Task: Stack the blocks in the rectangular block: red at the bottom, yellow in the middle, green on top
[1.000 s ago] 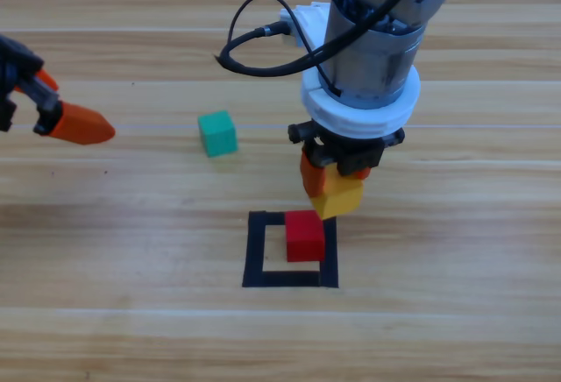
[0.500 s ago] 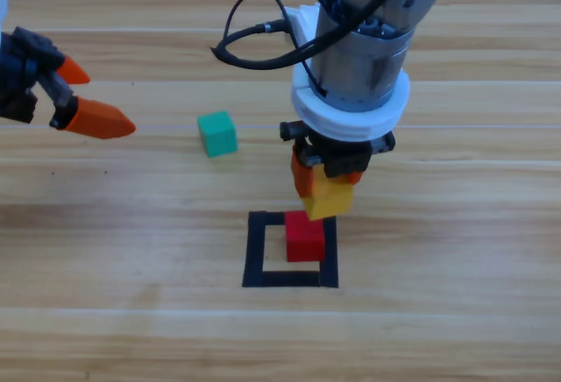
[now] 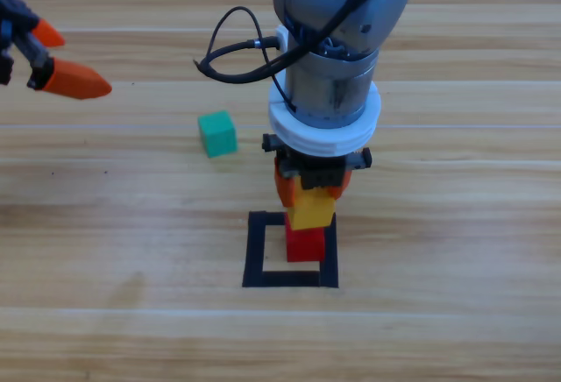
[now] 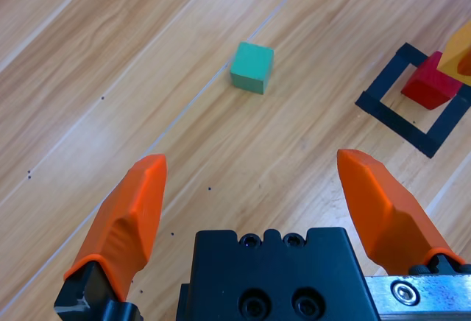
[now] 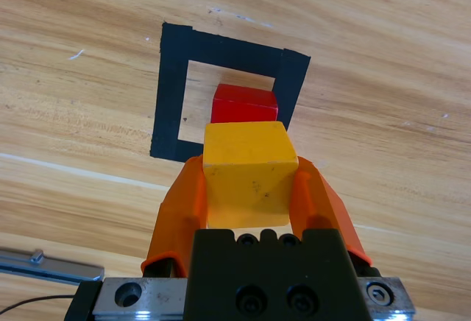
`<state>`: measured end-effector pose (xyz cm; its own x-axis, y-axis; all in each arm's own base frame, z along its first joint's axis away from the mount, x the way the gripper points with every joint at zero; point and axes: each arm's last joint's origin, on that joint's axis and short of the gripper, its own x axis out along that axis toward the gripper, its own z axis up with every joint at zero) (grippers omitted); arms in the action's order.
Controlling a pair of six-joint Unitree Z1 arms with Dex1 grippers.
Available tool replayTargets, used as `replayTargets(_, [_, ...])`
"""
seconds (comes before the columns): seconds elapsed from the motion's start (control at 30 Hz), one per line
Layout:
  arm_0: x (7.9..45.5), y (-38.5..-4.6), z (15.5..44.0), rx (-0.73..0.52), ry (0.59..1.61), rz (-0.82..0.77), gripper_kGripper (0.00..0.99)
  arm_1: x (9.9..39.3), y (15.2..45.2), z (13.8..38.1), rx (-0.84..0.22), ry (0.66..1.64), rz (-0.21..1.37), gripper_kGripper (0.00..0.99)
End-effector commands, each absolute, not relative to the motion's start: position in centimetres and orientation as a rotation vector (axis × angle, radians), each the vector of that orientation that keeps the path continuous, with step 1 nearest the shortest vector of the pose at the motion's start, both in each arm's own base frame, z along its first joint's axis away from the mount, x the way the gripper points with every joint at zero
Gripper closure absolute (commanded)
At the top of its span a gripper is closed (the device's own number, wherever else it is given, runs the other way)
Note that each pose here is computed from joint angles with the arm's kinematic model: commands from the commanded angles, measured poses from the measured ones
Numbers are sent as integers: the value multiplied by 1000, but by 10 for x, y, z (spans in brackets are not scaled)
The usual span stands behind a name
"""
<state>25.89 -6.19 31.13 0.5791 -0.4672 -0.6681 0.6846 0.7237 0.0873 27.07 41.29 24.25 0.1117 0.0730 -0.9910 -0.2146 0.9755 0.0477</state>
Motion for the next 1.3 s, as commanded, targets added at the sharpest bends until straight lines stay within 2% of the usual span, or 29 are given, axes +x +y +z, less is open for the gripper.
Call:
replayTargets(0.03, [262,-50,301,334,712,-673,0,267,427,202,-187,1487,157,970])
replayTargets(0.33, [261,-50,298,325,723,-682,0,272,436,187,-203,1500,147,970])
replayTargets(0.7, [260,-51,294,310,724,-709,0,273,435,187,-218,1489,128,946])
replayTargets(0.73, [260,-51,294,309,725,-709,0,273,435,189,-215,1488,130,804])
replayTargets(0.77, [260,-51,294,310,724,-709,0,272,434,191,-212,1484,126,531])
replayTargets(0.8, [261,-51,293,306,726,-712,0,272,434,194,-210,1480,127,189])
replayTargets(0.83, [261,-51,293,304,727,-712,0,271,433,200,-203,1472,135,54])
replayTargets(0.93, [262,-50,293,301,727,-711,0,269,428,225,-177,1439,168,2])
replayTargets(1.07, [264,-49,292,294,730,-712,0,263,418,272,-133,1367,226,0])
replayTargets(1.2, [275,-50,291,295,732,-713,0,251,392,324,-100,1283,236,0])
replayTargets(1.3, [304,-53,291,290,742,-714,0,240,362,362,-73,1237,252,0])
